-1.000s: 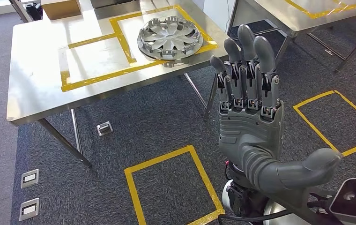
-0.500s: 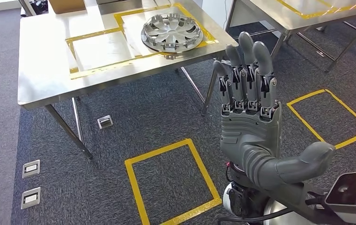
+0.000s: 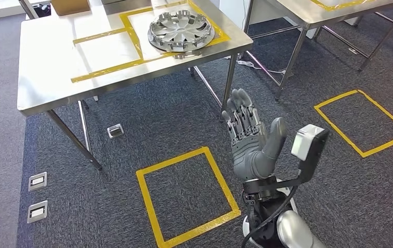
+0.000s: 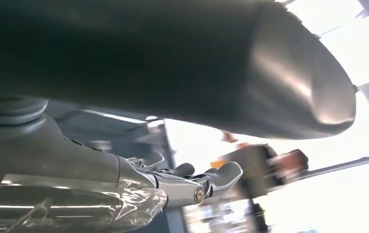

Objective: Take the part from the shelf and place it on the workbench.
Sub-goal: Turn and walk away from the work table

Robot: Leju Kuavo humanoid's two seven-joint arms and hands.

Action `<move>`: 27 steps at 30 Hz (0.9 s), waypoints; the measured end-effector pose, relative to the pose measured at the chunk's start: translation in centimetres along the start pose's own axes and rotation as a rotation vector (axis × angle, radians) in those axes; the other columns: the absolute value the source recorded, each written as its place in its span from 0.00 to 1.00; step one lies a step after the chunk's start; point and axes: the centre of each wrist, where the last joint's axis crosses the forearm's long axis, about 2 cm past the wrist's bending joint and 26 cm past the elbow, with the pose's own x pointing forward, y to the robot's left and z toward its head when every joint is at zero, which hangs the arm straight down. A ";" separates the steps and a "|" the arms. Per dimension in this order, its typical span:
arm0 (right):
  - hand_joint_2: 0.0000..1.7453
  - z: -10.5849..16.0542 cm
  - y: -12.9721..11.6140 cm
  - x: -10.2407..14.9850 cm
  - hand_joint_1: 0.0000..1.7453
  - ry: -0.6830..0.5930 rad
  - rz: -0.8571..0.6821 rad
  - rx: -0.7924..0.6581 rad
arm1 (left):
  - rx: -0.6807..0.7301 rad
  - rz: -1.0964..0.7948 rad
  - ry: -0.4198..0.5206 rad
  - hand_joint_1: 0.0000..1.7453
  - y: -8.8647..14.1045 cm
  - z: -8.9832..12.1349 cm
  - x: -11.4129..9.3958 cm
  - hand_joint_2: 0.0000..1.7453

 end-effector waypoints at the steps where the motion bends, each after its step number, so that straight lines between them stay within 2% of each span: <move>1: 0.25 0.3 -0.8 -1.3 0.00 0.078 -0.015 -0.050 | 0.005 0.002 0.006 0.00 0.0 0.0 0.0 1.00; 4: 1.00 1.9 -3.4 -5.6 0.00 0.321 -0.043 -0.198 | 0.019 0.007 0.022 0.00 0.0 0.0 0.1 1.00; 8: 1.00 5.7 -7.1 -11.7 0.00 0.645 -0.103 -0.373 | 0.028 0.013 0.037 0.00 0.0 0.0 0.1 1.00; 12: 1.00 12.3 -10.4 -16.9 0.00 0.971 -0.179 -0.516 | 0.039 0.020 0.047 0.00 -0.1 0.1 0.0 1.00; 15: 1.00 17.6 -11.9 -19.3 0.00 1.195 -0.187 -0.630 | 0.063 0.026 0.047 0.00 -0.3 0.2 -0.1 1.00; 18: 1.00 21.0 -12.5 -20.6 0.00 1.371 -0.158 -0.724 | 0.068 0.030 0.046 0.00 -0.6 0.3 0.0 1.00; 22: 1.00 23.7 -12.8 -21.4 0.00 1.474 -0.102 -0.813 | 0.070 0.038 0.052 0.00 -0.8 0.4 0.1 1.00; 27: 1.00 25.3 -13.5 -21.7 0.00 1.487 -0.008 -0.847 | 0.041 0.047 0.071 0.00 -0.6 0.3 0.0 1.00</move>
